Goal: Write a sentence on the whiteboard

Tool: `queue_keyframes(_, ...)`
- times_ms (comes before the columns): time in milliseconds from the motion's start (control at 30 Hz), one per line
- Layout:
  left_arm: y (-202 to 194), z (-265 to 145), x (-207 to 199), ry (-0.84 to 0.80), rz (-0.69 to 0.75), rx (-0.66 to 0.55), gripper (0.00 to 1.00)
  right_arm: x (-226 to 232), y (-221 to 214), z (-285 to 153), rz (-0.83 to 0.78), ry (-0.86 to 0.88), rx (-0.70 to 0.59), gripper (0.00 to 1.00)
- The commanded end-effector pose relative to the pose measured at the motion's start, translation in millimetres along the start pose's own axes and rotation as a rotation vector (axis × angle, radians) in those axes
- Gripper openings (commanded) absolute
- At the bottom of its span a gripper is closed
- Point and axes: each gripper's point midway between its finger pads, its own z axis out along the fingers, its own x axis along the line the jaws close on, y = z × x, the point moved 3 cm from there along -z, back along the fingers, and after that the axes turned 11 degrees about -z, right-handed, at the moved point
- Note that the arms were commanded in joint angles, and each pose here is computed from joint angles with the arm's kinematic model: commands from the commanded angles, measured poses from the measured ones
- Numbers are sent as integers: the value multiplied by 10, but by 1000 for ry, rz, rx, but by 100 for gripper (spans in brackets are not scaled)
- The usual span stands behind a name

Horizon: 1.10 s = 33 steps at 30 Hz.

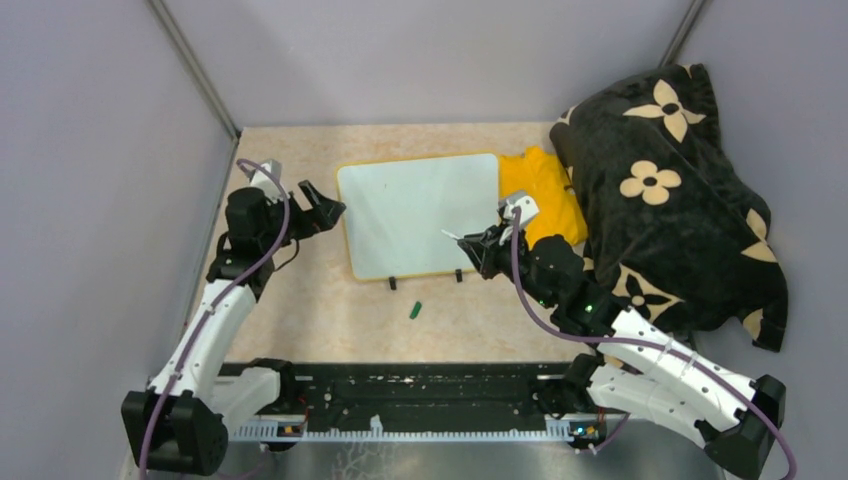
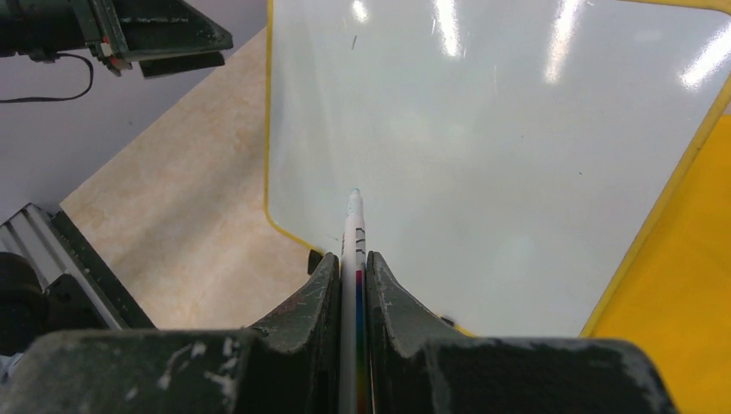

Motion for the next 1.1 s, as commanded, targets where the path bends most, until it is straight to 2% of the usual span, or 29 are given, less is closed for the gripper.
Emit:
queue_keyframes(0, 197, -25, -402, -334, -20, 2, 99, 52, 380, -21, 9, 40, -115, 0)
queue_keyframes(167, 282, 46, -394, -490, -45, 10, 99, 115, 404, -42, 26, 80, -131, 0)
queue_keyframes(300, 338, 189, -230, -395, -89, -45, 99, 126, 389, -72, 35, 90, -139, 0)
queue_keyframes(367, 322, 180, -179, -393, -67, -93, 99, 120, 379, -84, 39, 87, -146, 0)
queue_keyframes(433, 214, 171, -156, -449, 27, -100, 99, 121, 380, -92, 48, 87, -156, 0)
queue_keyframes(600, -62, 253, -43, -507, 122, 39, 98, 138, 399, -81, 54, 96, -158, 0)
queue_keyframes(700, -128, 328, 30, -528, 94, 87, 98, 152, 435, -66, 55, 103, -160, 0)
queue_keyframes(900, -252, 340, 39, -676, 50, 172, 97, 189, 501, -29, 68, 122, -175, 0)
queue_keyframes(1067, -411, 384, 86, -781, 25, 270, 90, 232, 540, 28, 79, 142, -179, 0)
